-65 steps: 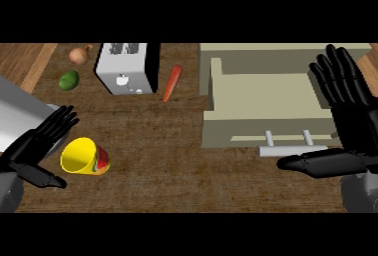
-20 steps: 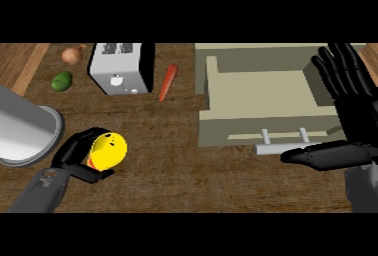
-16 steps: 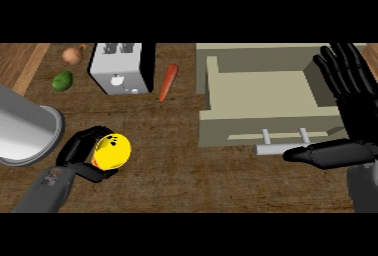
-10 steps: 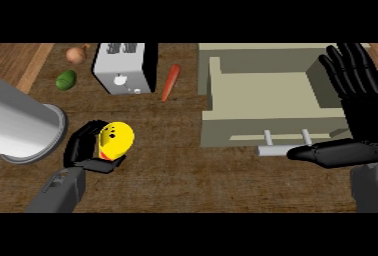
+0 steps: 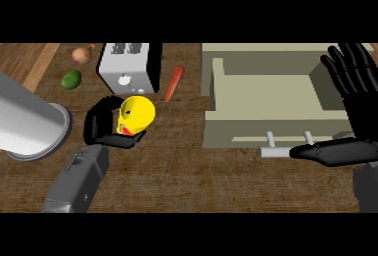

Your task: Pick up the cup, place it into the drawer and close the drawer

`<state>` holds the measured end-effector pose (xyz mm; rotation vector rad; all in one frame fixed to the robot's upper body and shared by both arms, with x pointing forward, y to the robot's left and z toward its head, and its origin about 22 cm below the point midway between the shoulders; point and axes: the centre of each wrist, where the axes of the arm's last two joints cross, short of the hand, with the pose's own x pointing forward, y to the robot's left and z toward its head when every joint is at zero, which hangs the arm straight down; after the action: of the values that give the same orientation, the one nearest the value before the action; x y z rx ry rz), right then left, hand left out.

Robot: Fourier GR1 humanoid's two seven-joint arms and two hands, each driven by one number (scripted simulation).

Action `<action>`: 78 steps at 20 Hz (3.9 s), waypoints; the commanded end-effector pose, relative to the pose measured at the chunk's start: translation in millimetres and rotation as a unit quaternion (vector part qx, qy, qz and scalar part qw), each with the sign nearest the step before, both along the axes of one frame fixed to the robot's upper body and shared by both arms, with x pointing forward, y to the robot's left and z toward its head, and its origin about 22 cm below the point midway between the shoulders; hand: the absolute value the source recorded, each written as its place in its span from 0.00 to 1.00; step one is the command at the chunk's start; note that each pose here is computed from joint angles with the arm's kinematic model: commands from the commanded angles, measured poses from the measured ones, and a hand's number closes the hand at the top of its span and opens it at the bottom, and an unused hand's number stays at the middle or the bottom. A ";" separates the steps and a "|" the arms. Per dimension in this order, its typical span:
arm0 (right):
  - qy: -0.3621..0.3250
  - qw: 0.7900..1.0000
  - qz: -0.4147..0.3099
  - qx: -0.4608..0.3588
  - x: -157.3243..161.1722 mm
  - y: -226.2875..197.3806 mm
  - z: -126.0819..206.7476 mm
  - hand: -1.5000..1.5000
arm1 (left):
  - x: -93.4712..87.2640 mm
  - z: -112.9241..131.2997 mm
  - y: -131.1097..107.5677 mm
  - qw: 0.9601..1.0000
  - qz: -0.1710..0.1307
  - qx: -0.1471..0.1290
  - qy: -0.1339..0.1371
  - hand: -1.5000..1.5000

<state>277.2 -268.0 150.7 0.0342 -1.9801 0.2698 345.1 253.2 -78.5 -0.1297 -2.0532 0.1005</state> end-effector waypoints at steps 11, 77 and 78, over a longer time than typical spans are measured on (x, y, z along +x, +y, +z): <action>0.001 1.000 -0.023 -0.005 -4.2 -22.7 0.5 0.00 | 77.4 179.7 -114.5 0.993 -0.087 0.032 -0.070 1.00; 0.155 0.874 0.197 -0.416 25.2 65.4 -123.5 0.00 | 87.7 174.2 -195.8 0.994 -0.094 -0.020 0.058 0.00; 0.157 0.866 0.210 -0.425 29.8 61.4 -127.2 0.00 | 86.9 175.3 -194.0 0.994 -0.089 -0.033 0.052 0.00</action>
<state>297.5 -208.3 58.0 -0.0349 -1.4511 1.2373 435.6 54.3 104.0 -0.3078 -1.9157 0.0372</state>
